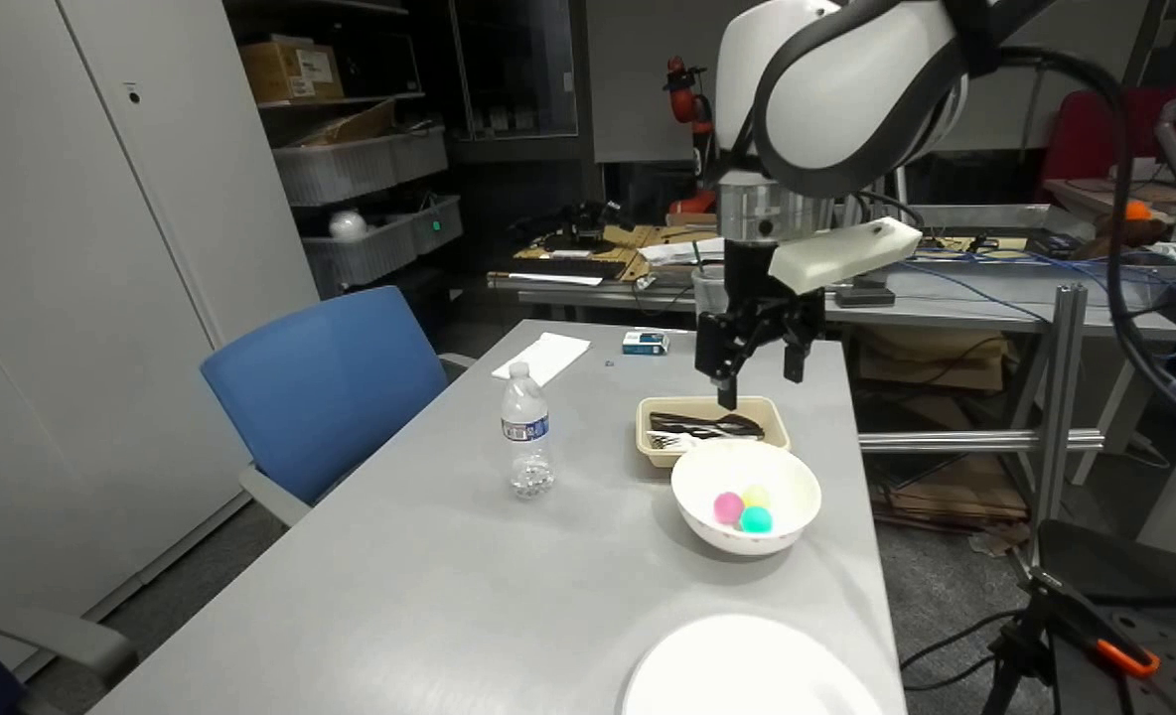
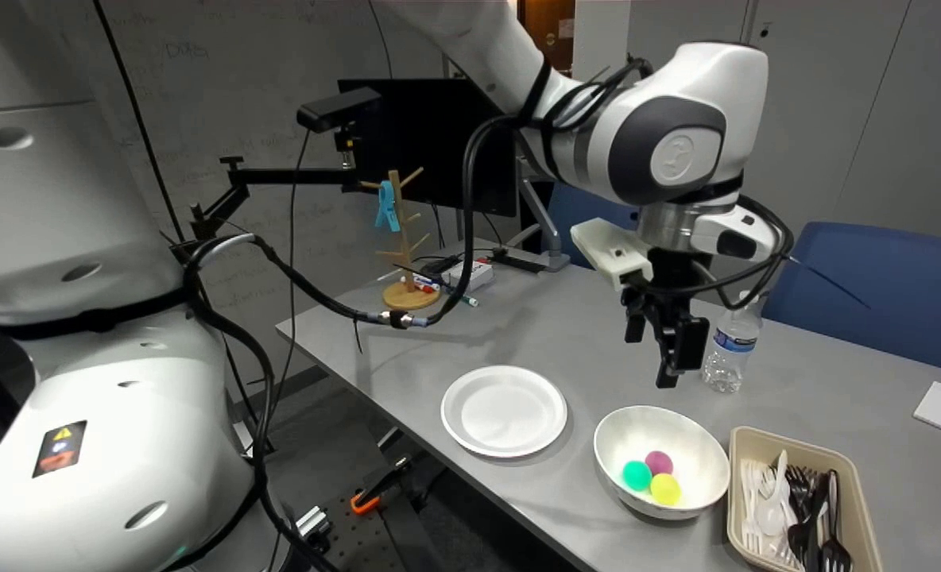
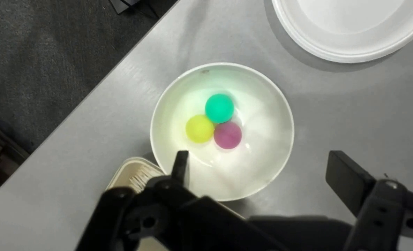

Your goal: Get the red object from the white bowl on the right put it on the white plate on the left

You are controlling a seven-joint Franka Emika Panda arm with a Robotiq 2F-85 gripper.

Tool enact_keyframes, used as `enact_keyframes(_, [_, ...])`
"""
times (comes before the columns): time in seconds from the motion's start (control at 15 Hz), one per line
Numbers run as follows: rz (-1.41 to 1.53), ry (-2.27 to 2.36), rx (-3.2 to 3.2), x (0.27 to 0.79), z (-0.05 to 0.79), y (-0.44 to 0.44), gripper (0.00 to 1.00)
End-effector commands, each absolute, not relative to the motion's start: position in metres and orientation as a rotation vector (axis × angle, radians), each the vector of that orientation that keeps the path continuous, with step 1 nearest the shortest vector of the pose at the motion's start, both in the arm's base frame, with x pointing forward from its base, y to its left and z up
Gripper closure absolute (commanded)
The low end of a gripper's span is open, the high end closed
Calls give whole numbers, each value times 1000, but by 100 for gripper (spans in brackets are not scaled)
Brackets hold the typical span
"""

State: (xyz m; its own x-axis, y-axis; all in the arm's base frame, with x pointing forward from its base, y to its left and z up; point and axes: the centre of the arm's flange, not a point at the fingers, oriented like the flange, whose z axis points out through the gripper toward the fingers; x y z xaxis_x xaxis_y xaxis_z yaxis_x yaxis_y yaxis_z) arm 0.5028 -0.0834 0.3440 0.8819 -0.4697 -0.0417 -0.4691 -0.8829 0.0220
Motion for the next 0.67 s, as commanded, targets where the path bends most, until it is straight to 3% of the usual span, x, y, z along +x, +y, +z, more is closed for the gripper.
enact_keyframes(0.0, [-184, -802, 3004, 509, 317, -100, 0])
enact_keyframes(0.6, [-162, -814, 3027, 510, 291, -103, 0])
